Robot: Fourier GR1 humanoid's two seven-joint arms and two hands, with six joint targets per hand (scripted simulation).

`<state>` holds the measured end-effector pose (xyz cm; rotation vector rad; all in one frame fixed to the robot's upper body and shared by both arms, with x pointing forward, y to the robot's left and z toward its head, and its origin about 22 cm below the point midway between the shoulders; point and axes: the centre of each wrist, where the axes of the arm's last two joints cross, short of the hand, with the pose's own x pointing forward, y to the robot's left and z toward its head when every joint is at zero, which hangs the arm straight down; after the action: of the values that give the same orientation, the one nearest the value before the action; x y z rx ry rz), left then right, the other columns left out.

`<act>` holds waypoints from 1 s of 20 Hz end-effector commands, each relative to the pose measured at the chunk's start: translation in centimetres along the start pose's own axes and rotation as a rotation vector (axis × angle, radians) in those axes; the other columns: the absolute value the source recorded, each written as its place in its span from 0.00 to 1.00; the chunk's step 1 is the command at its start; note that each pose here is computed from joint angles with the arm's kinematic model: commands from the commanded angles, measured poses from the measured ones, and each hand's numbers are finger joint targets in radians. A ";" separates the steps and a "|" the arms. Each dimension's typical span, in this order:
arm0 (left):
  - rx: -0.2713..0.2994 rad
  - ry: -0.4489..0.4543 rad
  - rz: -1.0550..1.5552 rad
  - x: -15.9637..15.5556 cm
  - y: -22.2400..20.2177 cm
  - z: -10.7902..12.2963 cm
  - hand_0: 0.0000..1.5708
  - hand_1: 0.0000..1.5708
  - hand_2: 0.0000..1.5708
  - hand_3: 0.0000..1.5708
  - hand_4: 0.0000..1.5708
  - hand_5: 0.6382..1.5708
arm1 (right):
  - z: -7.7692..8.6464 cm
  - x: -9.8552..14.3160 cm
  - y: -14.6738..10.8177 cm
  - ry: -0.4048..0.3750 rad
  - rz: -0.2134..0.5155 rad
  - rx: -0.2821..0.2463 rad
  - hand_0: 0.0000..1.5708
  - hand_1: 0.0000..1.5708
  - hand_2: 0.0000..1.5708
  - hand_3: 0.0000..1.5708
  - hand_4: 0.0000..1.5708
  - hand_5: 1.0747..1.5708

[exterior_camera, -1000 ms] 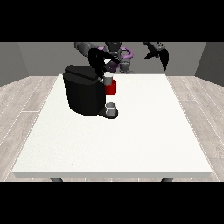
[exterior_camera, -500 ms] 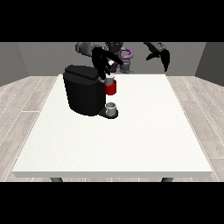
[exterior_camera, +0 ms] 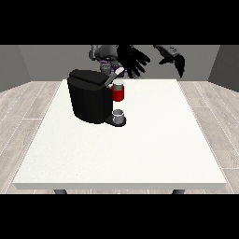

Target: Insert the coffee pod into the coffee machine and close the lid

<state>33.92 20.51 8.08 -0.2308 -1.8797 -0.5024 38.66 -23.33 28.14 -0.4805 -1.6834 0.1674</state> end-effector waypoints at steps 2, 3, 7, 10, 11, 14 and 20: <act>-0.041 -0.088 -0.028 2.2 -0.6 -2.2 0.00 0.00 0.00 0.00 0.21 1.00 | 0.7 5.7 2.0 -0.345 -0.001 0.082 0.00 0.00 0.00 0.00 0.00 1.00; -0.045 -0.065 -0.027 2.8 0.1 -2.4 0.00 0.00 0.00 0.00 0.19 1.00 | 1.1 4.1 4.4 -0.337 -0.029 0.120 0.00 0.00 0.00 0.00 0.00 1.00; -0.081 -0.094 -0.046 4.9 -1.6 -3.5 0.00 0.00 0.00 0.00 0.22 1.00 | -0.5 4.3 5.4 -0.332 -0.054 0.106 0.00 0.00 0.00 0.00 0.00 1.00; -0.058 -0.122 -0.053 3.8 -0.3 -2.2 0.00 0.00 0.00 0.00 0.21 1.00 | -1.5 4.8 3.7 -0.375 -0.067 0.124 0.00 0.00 0.00 0.00 0.06 1.00; -0.096 -0.073 -0.038 4.2 -2.6 -2.5 0.00 0.00 0.00 0.00 0.21 1.00 | -1.9 3.8 5.0 -0.341 -0.066 0.123 0.00 0.00 0.00 0.00 0.06 1.00; -0.045 -0.055 -0.055 3.5 -1.9 -2.2 0.00 0.00 0.00 0.00 0.16 1.00 | -1.5 3.9 6.9 -0.384 -0.078 0.187 0.00 0.00 0.00 0.00 0.00 1.00; 0.013 0.031 -0.018 0.9 0.3 1.5 0.00 0.00 0.00 0.00 0.17 1.00 | -0.2 0.9 10.3 -0.442 -0.132 0.289 0.00 0.00 0.00 0.00 0.11 1.00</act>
<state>33.14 19.28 10.01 -0.2204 -1.9115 -0.5405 41.22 -15.13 27.53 -0.1930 -2.0516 0.4092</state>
